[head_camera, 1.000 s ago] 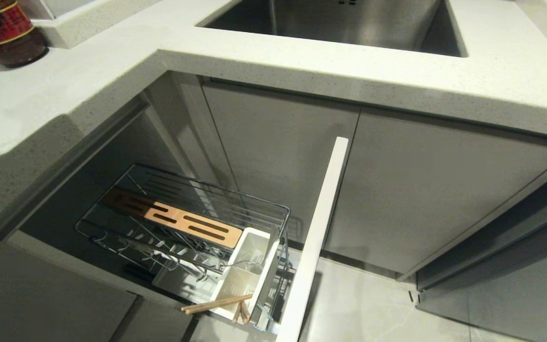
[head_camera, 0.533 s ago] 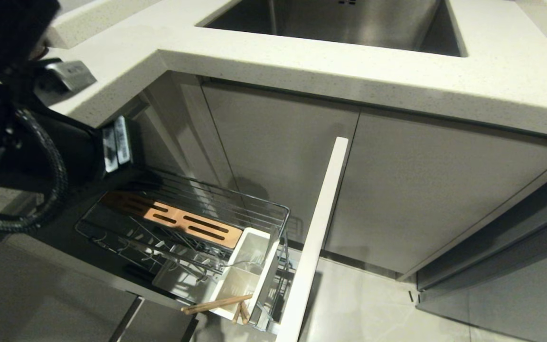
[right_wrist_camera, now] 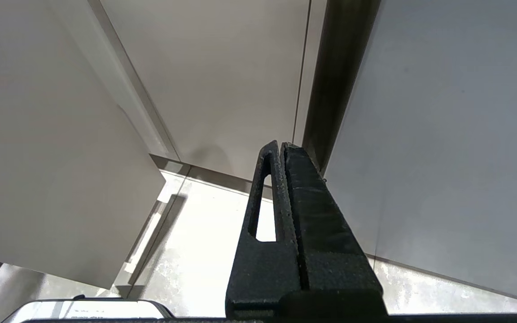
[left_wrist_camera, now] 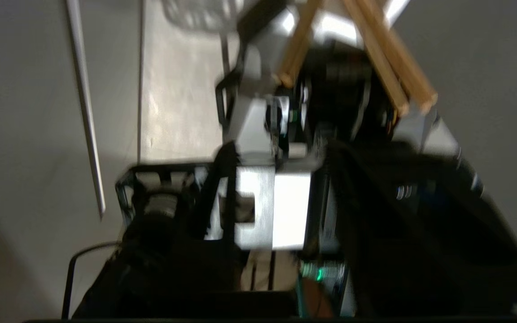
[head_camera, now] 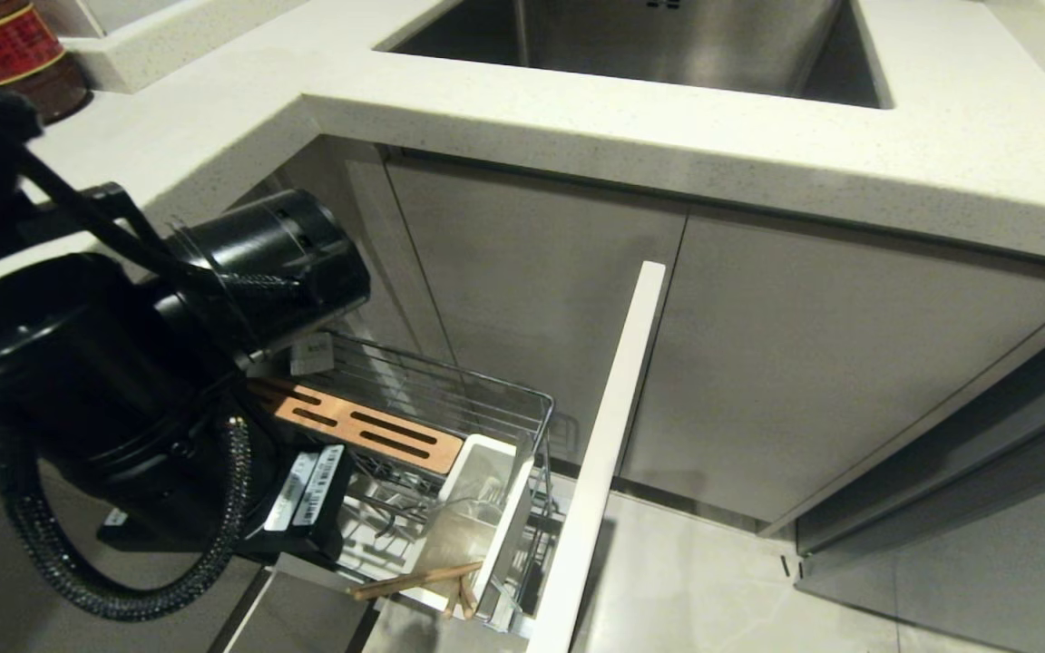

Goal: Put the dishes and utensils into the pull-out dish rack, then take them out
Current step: Take the chopsticks out of the cupboard

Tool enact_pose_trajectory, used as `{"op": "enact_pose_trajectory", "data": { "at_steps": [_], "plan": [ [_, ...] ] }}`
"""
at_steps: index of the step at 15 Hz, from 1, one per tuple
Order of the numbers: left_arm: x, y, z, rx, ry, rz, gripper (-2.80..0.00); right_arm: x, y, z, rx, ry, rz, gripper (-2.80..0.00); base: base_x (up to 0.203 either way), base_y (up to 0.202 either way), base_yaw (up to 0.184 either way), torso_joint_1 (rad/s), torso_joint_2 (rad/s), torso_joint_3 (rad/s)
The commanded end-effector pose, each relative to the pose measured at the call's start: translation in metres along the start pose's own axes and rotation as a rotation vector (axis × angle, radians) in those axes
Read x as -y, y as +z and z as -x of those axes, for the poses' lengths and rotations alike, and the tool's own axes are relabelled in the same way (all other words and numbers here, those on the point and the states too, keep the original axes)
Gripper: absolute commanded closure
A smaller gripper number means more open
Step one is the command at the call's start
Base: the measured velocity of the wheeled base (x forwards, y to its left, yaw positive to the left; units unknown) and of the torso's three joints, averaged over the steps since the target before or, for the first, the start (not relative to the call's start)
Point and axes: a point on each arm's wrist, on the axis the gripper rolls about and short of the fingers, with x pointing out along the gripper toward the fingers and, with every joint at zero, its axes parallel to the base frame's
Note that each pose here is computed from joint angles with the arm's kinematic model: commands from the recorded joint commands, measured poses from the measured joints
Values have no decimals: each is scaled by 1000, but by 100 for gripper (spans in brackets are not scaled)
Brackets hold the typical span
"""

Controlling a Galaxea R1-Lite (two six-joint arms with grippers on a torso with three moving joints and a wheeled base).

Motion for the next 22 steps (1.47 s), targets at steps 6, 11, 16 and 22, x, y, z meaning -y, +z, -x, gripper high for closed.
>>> {"op": "enact_pose_trajectory", "data": {
  "at_steps": [6, 11, 16, 22],
  "plan": [
    [6, 32, -70, -217, 66, -36, -280, 0, -7, -2, -26, 0, 0, 0, 0, 0, 0, 0, 0, 0],
    [-2, 46, -97, -340, 9, -75, -280, 0, -7, -2, -26, 0, 0, 0, 0, 0, 0, 0, 0, 0],
    [1, 55, -121, -389, 21, -67, -280, 0, -7, -2, -26, 0, 0, 0, 0, 0, 0, 0, 0, 0],
    [3, 59, -127, -399, 2, -58, 0, 0, -7, -2, -26, 0, 0, 0, 0, 0, 0, 0, 0, 0]
  ]
}}
